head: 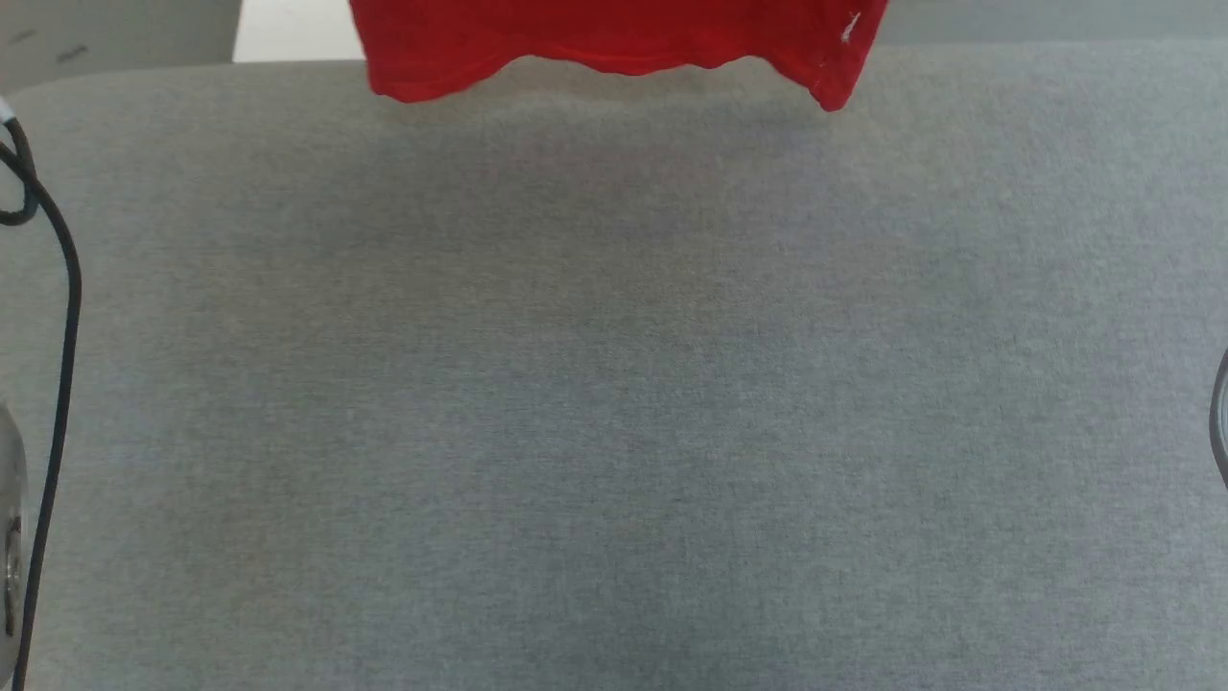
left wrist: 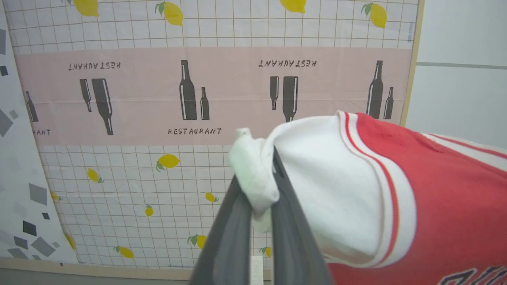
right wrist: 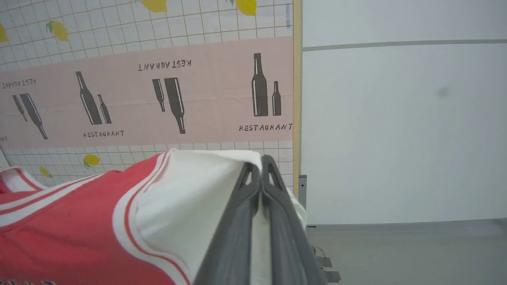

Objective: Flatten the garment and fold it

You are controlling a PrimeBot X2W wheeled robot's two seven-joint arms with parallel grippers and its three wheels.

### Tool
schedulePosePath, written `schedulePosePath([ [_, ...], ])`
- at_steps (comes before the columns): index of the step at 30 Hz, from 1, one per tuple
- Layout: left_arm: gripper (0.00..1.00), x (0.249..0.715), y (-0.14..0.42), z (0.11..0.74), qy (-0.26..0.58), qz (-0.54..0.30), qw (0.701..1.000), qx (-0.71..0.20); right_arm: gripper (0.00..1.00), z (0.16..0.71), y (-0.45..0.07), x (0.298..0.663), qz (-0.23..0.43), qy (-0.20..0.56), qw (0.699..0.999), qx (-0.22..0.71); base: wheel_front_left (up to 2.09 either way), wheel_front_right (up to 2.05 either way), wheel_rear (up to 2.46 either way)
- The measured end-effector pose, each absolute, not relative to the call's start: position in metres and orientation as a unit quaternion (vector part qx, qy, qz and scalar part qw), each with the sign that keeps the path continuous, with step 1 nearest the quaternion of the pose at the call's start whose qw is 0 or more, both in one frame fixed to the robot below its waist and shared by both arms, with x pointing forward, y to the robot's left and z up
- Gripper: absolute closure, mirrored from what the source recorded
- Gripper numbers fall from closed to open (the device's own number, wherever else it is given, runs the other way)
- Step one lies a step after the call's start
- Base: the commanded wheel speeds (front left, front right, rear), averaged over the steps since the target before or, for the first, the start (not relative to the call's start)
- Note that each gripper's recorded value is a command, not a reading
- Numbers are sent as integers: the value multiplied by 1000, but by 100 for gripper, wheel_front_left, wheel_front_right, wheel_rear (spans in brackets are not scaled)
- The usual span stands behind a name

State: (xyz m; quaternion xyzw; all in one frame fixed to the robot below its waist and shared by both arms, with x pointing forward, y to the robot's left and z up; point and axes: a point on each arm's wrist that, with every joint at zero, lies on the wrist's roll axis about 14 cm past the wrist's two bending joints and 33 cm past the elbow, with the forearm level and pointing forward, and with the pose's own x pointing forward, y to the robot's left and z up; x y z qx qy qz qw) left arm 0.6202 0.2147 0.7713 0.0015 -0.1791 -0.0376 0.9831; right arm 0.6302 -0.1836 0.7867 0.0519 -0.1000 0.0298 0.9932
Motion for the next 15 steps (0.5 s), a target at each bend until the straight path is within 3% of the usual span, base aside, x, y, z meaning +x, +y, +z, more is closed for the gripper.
schedulePosePath([
  [9,100,636,218,712,-140,-55,988,-16,100,744,-184,639,54,-85,991,89,0,0,0],
  [15,100,600,227,651,-101,-58,992,-45,100,688,-175,601,96,-51,985,134,0,0,0],
])
